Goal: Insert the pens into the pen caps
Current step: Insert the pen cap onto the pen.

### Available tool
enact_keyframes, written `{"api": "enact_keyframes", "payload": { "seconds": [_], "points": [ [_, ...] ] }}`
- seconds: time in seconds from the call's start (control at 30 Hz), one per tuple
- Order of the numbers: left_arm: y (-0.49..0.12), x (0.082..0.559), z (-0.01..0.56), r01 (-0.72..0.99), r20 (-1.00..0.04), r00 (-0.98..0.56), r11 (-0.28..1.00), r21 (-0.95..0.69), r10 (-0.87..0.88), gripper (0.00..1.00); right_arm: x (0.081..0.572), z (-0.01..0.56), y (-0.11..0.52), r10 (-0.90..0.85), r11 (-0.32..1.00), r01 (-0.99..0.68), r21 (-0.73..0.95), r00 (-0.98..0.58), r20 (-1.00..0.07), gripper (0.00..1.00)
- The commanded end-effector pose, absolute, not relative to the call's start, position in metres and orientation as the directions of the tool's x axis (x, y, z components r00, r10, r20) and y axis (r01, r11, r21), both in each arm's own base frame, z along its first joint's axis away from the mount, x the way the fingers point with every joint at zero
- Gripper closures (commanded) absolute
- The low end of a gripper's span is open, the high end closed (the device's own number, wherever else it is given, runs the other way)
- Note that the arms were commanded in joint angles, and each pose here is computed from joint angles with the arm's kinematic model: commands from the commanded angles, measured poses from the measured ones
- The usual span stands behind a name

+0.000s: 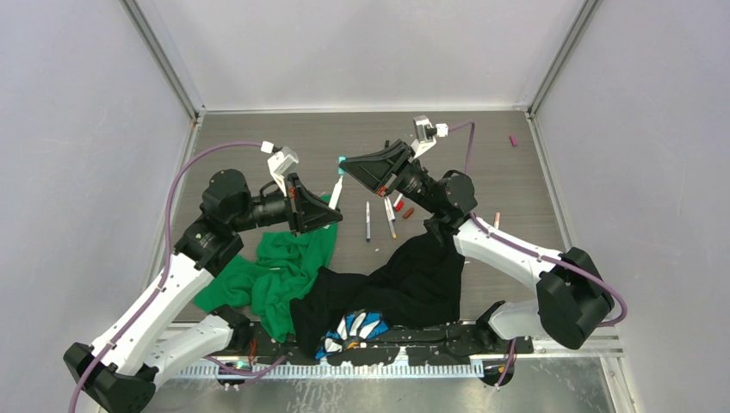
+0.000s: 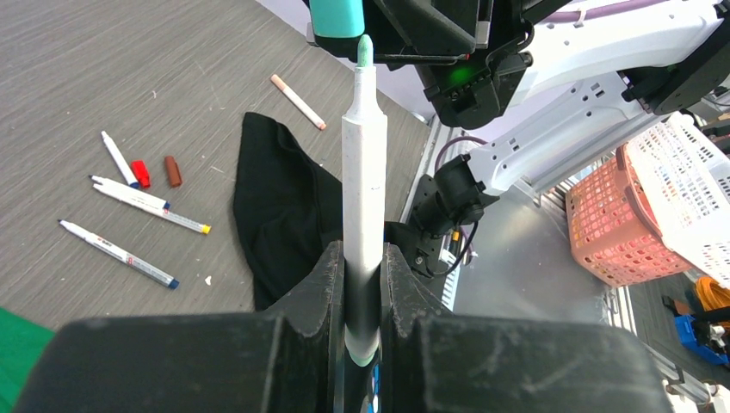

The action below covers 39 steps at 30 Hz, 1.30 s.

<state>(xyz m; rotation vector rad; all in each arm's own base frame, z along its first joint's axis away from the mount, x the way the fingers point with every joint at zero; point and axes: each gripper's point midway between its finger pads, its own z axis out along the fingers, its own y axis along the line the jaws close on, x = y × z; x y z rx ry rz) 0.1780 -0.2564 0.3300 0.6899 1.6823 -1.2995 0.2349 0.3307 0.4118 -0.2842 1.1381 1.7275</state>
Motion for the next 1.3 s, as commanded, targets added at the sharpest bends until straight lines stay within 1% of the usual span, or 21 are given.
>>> {"api": "enact_keyframes", "payload": {
  "seconds": [0.0, 0.73, 1.1, 1.27],
  "points": [
    [-0.256, 0.178, 0.345, 0.859, -0.903, -0.413, 0.280, -0.429, -0.119, 1.00, 0.222, 0.442, 0.324, 0.643, -0.091, -0.875, 0.476, -0.417, -0.642, 1.00],
    [-0.254, 0.183, 0.344, 0.848, -0.902, -0.411, 0.309, -0.430, -0.128, 1.00, 0.216, 0.442, 0.322, 0.636, -0.096, -0.878, 0.469, -0.417, -0.650, 1.00],
    [-0.248, 0.187, 0.347, 0.835, -0.909, -0.386, 0.358, -0.418, -0.160, 1.00, 0.208, 0.420, 0.334, 0.577, -0.108, -0.861, 0.497, -0.461, -0.674, 1.00],
    [-0.246, 0.189, 0.348, 0.830, -0.909, -0.382, 0.370, -0.417, -0.169, 1.00, 0.206, 0.400, 0.345, 0.554, -0.043, -0.849, 0.527, -0.459, -0.694, 1.00]
  ]
}}
